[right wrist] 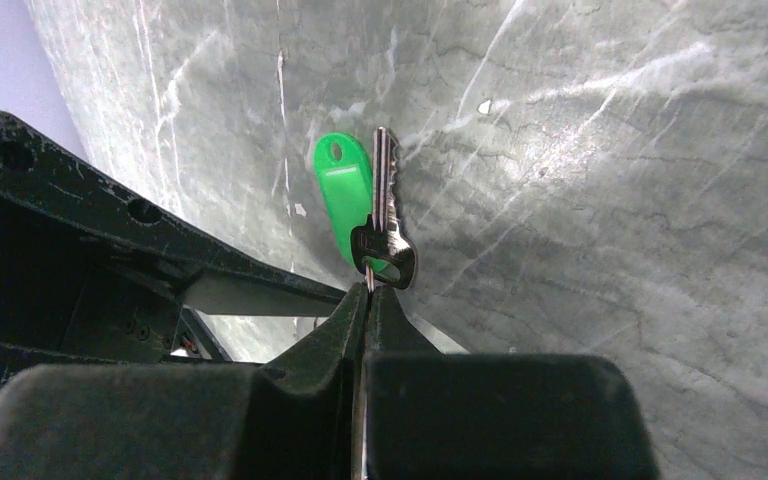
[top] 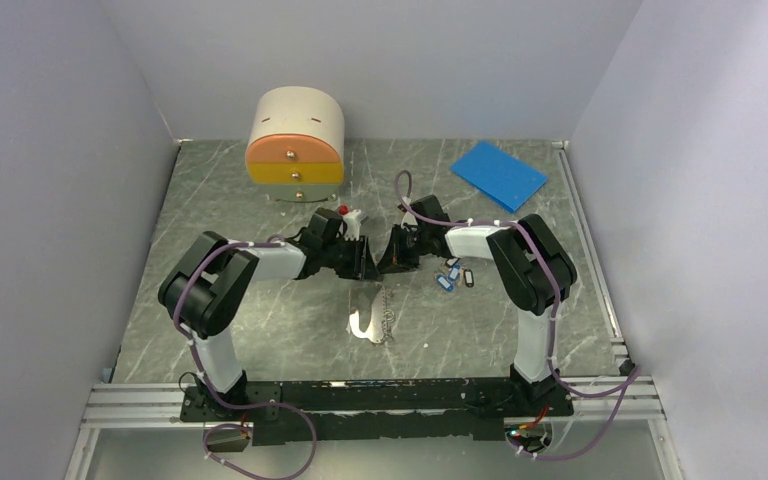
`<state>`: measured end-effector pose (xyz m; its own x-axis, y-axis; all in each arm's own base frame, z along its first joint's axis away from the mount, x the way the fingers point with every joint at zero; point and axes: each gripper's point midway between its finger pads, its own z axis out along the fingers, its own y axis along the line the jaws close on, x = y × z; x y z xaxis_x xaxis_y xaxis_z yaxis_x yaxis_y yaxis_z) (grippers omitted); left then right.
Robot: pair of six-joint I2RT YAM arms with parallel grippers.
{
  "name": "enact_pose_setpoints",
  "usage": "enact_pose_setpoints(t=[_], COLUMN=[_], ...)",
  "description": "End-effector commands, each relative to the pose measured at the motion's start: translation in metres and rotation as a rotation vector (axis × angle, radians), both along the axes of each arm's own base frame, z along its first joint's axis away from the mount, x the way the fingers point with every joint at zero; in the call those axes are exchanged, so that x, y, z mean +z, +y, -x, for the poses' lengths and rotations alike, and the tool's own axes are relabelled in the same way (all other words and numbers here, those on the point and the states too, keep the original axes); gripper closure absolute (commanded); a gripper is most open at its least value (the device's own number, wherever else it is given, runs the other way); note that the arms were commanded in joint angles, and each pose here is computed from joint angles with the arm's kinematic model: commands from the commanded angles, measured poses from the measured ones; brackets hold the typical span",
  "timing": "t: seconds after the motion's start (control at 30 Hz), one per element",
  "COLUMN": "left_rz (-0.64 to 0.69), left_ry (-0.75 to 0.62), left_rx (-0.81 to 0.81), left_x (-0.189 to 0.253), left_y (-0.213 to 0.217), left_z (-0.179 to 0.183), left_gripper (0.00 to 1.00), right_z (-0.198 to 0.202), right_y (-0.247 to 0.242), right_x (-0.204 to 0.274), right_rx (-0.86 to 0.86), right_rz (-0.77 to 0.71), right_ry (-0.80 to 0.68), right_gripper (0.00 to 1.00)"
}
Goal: Remove the keys from the keyring
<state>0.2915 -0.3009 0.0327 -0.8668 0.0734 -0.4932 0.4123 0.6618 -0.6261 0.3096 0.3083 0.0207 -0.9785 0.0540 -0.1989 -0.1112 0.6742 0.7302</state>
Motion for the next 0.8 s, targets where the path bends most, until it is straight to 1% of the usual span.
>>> enact_pose_setpoints(t=[0.0, 0.07, 0.23, 0.43, 0.6, 0.67, 0.77], left_rz=[0.003, 0.005, 0.001, 0.011, 0.029, 0.01, -0.032], left_ry=[-0.008, -0.003, -0.02, -0.091, -0.137, -0.14, -0.11], left_rx=[-0.012, -0.018, -0.021, -0.027, -0.036, -0.038, -0.038], left_x=[0.002, 0.002, 0.004, 0.017, 0.027, 0.028, 0.028], left_y=[-0.007, -0.009, -0.009, -0.006, -0.006, -0.004, 0.0], left_z=[-0.004, -0.004, -0.003, -0.004, -0.004, -0.004, -0.003], left_gripper=[0.66, 0.7, 0.87, 0.97, 0.97, 0.97, 0.98], right_z=[-0.014, -0.014, -0.014, -0.013, -0.013, -0.013, -0.013], right_y=[0.003, 0.003, 0.002, 0.0, -0.003, -0.004, -0.006], right_x=[0.021, 0.021, 0.025, 0.032, 0.038, 0.037, 0.035], right_rx=[-0.008, -0.008, -0.015, -0.03, -0.035, -0.034, -0.026], right_rz=[-0.02, -0.022, -0.022, -0.031, -0.033, -0.024, -0.015], right_ry=[-0.094, -0.095, -0.106, -0.124, -0.144, -0.15, -0.165], right_gripper=[1.0, 1.0, 1.0, 1.0, 1.0, 1.0, 1.0])
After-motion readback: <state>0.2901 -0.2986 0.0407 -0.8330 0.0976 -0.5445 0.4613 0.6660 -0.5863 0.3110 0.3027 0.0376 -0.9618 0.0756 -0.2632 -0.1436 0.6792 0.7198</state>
